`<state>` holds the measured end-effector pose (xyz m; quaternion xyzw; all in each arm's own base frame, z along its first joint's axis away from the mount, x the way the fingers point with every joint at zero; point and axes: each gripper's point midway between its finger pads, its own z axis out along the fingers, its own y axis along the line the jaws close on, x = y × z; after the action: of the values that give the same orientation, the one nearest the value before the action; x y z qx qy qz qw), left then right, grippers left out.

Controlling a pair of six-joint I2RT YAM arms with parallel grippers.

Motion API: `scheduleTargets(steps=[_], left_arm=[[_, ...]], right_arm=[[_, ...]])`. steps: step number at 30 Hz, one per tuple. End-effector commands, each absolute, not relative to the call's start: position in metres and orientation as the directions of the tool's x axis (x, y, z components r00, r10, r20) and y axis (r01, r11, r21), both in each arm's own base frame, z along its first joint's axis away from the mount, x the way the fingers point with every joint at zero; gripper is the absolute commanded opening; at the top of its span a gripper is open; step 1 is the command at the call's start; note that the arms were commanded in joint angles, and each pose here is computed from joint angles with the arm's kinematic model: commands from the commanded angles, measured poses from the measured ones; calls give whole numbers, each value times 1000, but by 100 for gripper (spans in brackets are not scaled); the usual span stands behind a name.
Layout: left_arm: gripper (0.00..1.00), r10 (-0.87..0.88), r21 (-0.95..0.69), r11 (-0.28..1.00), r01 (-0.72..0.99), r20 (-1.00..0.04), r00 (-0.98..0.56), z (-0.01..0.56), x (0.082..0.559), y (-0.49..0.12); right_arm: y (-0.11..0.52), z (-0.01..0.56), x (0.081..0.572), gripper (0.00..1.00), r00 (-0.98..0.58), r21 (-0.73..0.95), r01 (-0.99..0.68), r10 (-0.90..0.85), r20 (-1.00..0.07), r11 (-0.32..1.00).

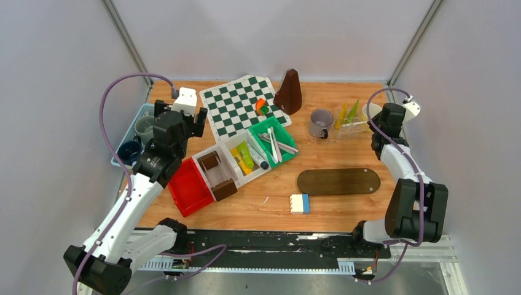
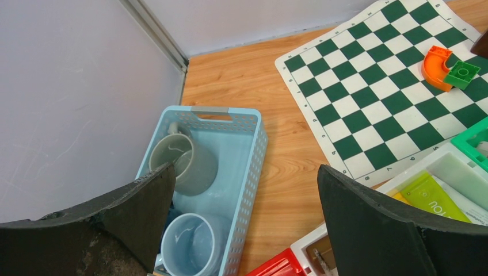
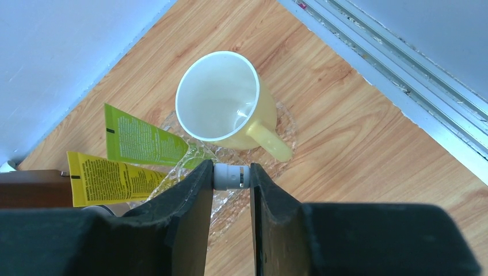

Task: Prepare toiletry sets of a toothbrush and toothpaste on the tray
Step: Place the toothbrush in the toothpaste holder.

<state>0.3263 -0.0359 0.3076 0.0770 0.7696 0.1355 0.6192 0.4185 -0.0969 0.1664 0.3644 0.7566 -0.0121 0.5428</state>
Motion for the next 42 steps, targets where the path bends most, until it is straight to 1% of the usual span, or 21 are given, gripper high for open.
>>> scheduleTargets(steps=[1, 3, 6, 9, 13, 19, 21, 25, 29, 36, 38, 42], left_arm=[[100, 254, 270, 961, -66, -950, -181, 318, 327, -35], [100, 254, 270, 961, -66, -950, -181, 317, 327, -35], [100, 254, 270, 961, -67, -950, -182, 317, 327, -35], [100, 254, 270, 960, -68, -950, -182, 317, 327, -34], [100, 254, 270, 961, -67, -950, -182, 317, 328, -34], [100, 253, 268, 961, -67, -950, -182, 317, 328, -34], [100, 252, 268, 961, -65, -950, -183, 317, 328, -35], [100, 250, 265, 962, -63, -951, -182, 317, 328, -35], [100, 248, 263, 963, -62, -951, -183, 317, 328, -35], [100, 249, 263, 963, -54, -950, -191, 315, 329, -36], [100, 247, 261, 964, -53, -950, -193, 315, 329, -37], [100, 244, 257, 965, -47, -950, -193, 315, 329, -38]], right_arm=[[-97, 186, 422, 4, -69, 404, 536, 516, -854, 741], [-96, 186, 420, 8, -66, 405, 533, 513, -856, 743], [-95, 187, 418, 16, -59, 406, 530, 510, -858, 744], [-94, 190, 417, 28, -55, 407, 524, 506, -861, 748], [-94, 197, 414, 42, -44, 404, 522, 497, -867, 751], [-96, 218, 406, 60, -19, 396, 516, 472, -881, 759], [-96, 225, 401, 65, -12, 393, 518, 465, -885, 760], [-91, 243, 392, 69, -11, 396, 497, 462, -887, 772], [-70, 256, 388, 72, -69, 390, 434, 461, -885, 812], [-1, 250, 386, 74, -312, 373, 255, 441, -842, 892], [33, 248, 384, 74, -388, 369, 166, 405, -828, 914], [87, 245, 379, 71, -476, 339, 31, 312, -822, 940]])
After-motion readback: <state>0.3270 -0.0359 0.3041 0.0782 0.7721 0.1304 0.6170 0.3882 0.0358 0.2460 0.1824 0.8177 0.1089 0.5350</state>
